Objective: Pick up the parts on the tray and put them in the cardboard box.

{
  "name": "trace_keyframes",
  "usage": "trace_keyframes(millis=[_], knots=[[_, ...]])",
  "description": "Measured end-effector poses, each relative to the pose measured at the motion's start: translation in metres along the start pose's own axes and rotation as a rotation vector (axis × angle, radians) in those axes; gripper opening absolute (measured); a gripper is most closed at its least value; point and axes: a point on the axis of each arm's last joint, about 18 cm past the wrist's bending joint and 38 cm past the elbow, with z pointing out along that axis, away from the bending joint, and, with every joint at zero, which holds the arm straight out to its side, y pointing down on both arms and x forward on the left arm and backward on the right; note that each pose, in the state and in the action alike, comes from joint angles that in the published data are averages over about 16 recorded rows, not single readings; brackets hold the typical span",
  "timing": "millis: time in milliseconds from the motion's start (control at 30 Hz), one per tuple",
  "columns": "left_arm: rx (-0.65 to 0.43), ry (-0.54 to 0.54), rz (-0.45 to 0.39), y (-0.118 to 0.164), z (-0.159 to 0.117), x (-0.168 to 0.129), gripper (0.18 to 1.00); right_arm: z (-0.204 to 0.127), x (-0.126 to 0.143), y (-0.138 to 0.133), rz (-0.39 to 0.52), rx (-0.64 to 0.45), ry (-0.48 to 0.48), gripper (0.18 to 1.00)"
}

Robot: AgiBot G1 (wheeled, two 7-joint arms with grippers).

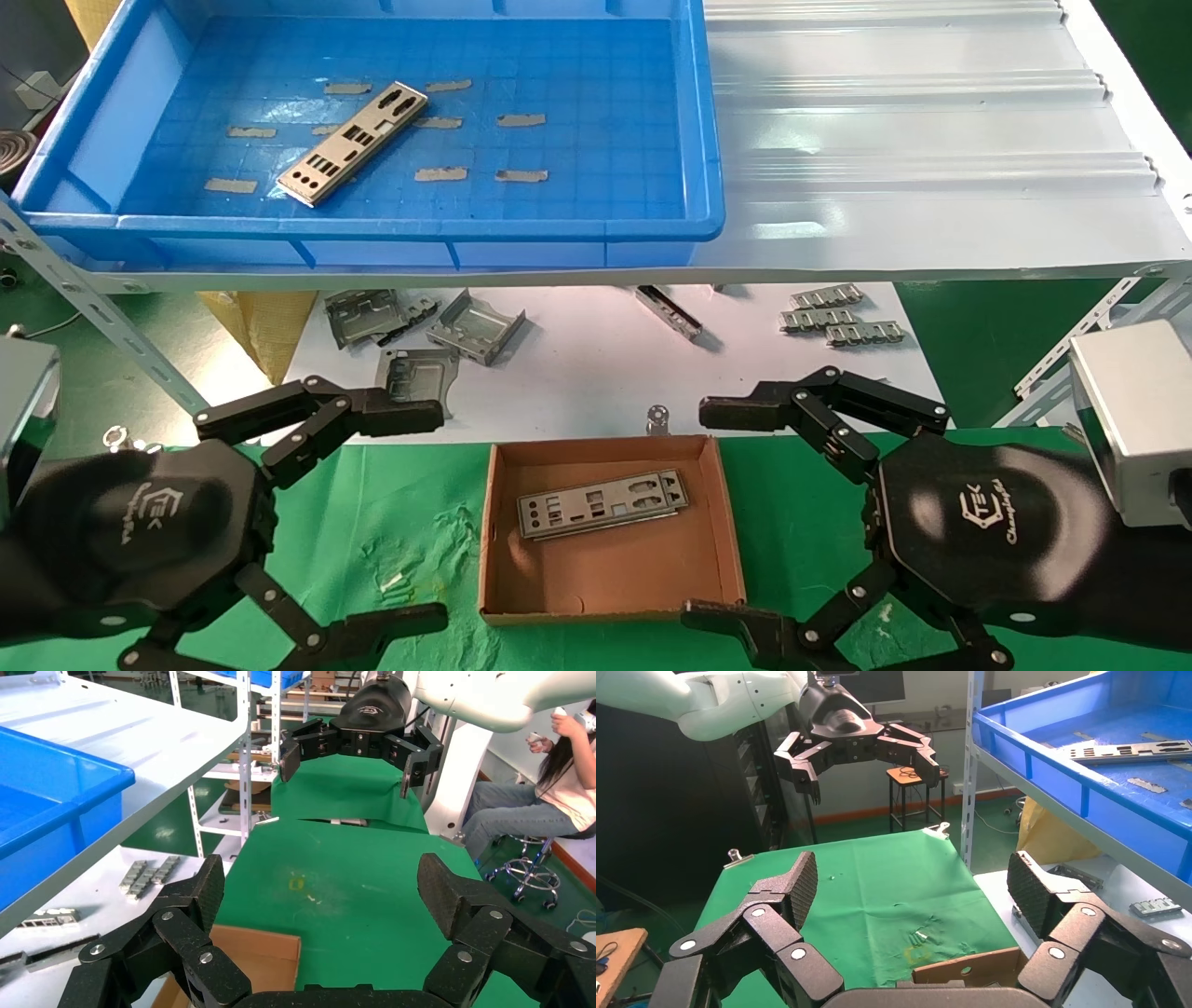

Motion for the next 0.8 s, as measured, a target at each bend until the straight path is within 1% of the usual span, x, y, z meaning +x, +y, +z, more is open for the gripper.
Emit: trace_keyframes(millis=[800], knots=[[0.0, 0.0, 0.0, 0.0, 0.0, 0.0, 1.001, 0.0, 0.0, 0.0, 0.0, 0.0, 0.0, 1.0]])
